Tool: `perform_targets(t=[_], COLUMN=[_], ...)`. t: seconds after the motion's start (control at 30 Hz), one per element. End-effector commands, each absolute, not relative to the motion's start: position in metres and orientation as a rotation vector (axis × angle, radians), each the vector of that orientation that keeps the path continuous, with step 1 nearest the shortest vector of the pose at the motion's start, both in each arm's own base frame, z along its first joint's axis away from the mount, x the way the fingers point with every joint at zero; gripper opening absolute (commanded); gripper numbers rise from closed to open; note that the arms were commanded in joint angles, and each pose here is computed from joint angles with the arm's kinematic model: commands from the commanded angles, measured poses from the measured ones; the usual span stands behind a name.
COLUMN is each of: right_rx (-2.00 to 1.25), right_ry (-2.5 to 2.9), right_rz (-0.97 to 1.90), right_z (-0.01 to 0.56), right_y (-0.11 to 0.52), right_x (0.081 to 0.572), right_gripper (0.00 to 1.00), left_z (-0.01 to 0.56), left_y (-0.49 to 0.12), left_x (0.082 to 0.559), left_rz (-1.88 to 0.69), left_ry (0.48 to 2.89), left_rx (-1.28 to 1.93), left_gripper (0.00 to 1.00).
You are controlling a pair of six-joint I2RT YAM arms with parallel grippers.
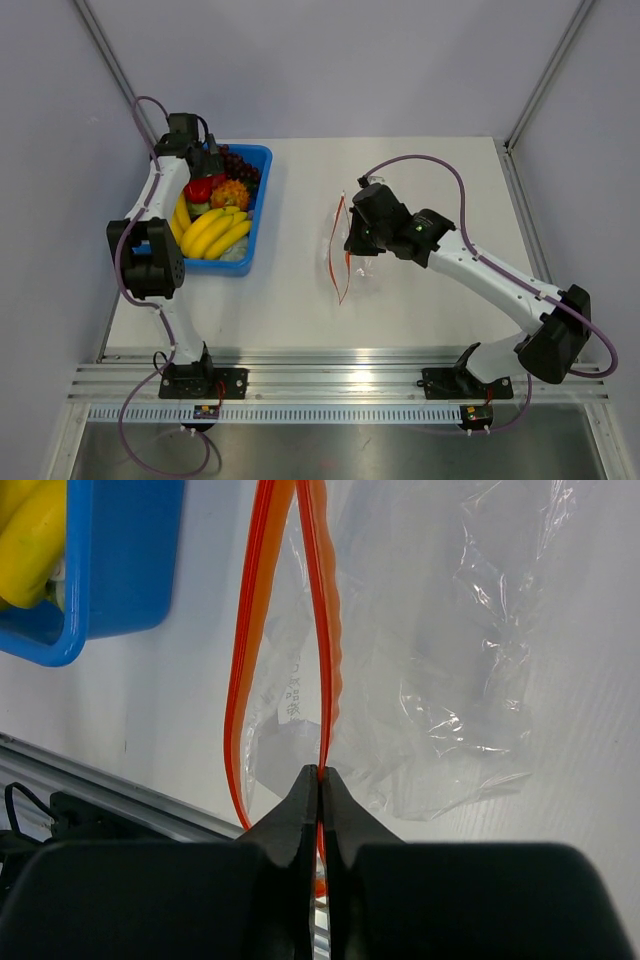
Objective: Place the food in the zip-top bag and seal the zipper
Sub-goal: Pick up the fake fruit from the bin.
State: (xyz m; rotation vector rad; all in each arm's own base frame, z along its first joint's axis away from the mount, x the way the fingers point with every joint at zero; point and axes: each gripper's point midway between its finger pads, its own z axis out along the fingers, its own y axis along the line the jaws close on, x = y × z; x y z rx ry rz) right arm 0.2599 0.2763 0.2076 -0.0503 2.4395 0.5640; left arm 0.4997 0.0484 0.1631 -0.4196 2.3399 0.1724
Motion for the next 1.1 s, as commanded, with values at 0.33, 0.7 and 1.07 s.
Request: perform_targets(t=[0.33,0.7,1.07], right_rx=[-0.062,-0.057,-0.066], right_ry=[2.432,2.433,2.416], right_rz=[0.573,0.570,0.596], right_z=[0.209,0.209,0.211], right_y=[0.280,0.279,0.292], right_x=[0.264,0.263,0.274], right_gripper=[0.07,0.07,0.07], left_z=[0.170,0.165,0.213], left_y=[0.058,0.063,0.043], left_x=[0.515,0.513,0.483], left_rz=[0.225,0.265,0.135], left_ry=[2.303,2.307,2.220], left_rx=[-0.390,-0.423,-0.441], left_gripper=[0.90,0.74,0.49])
